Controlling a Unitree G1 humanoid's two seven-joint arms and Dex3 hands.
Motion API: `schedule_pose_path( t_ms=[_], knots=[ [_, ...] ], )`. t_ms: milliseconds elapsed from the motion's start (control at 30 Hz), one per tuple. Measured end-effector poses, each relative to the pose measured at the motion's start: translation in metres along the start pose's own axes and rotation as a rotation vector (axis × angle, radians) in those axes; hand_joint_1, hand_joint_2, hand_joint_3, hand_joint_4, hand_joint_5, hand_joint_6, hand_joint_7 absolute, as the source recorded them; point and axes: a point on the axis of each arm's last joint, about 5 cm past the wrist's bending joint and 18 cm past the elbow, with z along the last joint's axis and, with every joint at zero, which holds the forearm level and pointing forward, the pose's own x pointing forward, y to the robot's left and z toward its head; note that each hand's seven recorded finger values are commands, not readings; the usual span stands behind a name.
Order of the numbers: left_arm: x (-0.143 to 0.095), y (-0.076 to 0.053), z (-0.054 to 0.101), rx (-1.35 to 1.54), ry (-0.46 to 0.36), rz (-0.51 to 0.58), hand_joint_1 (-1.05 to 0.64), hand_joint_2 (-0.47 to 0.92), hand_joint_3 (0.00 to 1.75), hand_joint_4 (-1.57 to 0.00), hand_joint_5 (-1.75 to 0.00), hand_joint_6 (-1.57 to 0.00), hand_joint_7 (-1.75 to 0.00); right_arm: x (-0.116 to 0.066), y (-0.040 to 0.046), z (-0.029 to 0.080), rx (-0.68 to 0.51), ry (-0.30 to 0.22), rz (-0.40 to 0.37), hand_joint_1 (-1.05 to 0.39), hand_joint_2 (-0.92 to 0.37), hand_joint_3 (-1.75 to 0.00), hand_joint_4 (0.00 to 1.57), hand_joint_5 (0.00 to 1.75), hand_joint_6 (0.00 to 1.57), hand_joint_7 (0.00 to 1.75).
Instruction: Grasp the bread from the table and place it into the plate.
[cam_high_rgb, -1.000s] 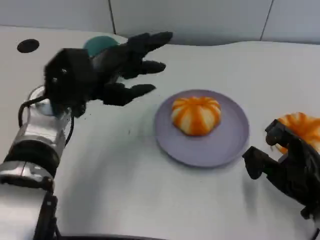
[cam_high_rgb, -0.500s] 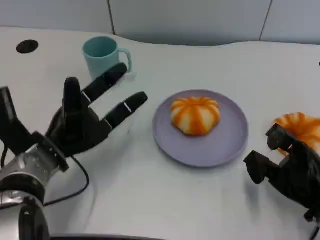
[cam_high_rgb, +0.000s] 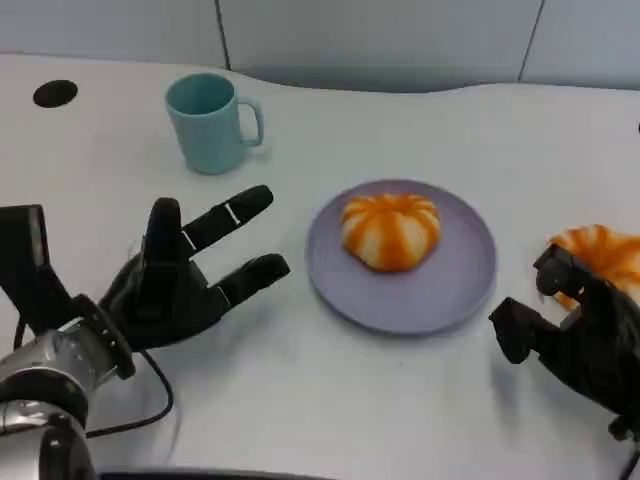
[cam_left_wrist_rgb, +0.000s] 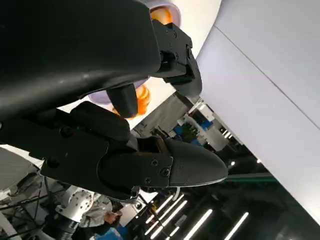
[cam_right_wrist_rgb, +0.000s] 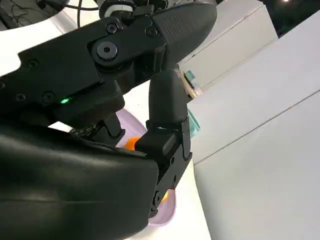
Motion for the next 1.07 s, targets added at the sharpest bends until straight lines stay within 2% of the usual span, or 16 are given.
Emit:
schedule_pose_path(
  t_ms=[167, 200, 233, 300, 433, 1067],
  knots=[
    [0.0002, -0.0001, 0.0006, 0.009, -0.002, -0.006, -0.87, 0.92, 0.29, -0.32, -1.75, -0.12, -1.75, -0.0001, 0.0, 0.0002, -0.005, -0.002, 0.0, -0.43, -0.88, -0.01, 0.89, 1.75, 0.65, 1.75],
    [0.0002, -0.0001, 0.0006, 0.009, -0.002, -0.006, -0.83, 0.91, 0.27, -0.37, -1.75, -0.19, -1.75, -0.0001, 0.0, 0.0002, -0.006, -0.002, 0.0, -0.43, -0.88, 0.0, 0.89, 1.75, 0.65, 1.75],
    [0.0002, -0.0001, 0.0005, 0.009, -0.002, -0.005, -0.73, 0.9, 0.19, -0.54, -1.75, -0.34, -1.75, -0.0001, 0.0, 0.0002, -0.006, -0.002, 0.0, -0.43, -0.88, 0.0, 0.89, 1.75, 0.65, 1.75],
    [-0.0002, -0.0001, 0.0017, 0.017, 0.041, -0.037, -0.65, 0.89, 0.1, -0.67, -1.75, -0.45, -1.75, -0.0001, -0.0001, 0.0002, -0.008, -0.004, -0.001, -0.42, -0.87, 0.0, 0.89, 1.75, 0.66, 1.75],
    [0.0019, -0.0016, 0.0063, 0.033, 0.12, -0.098, -0.62, 0.88, 0.05, -0.68, -1.75, -0.47, -1.75, -0.0002, -0.0002, 0.0, -0.008, -0.004, -0.004, -0.42, -0.87, 0.0, 0.89, 1.75, 0.65, 1.75],
    [0.0019, -0.002, 0.0094, 0.046, 0.14, -0.115, -0.65, 0.88, 0.01, -0.67, -1.75, -0.48, -1.75, -0.0005, -0.0005, -0.0005, -0.007, -0.003, -0.012, -0.42, -0.85, 0.0, 0.89, 1.75, 0.67, 1.75]
  ],
)
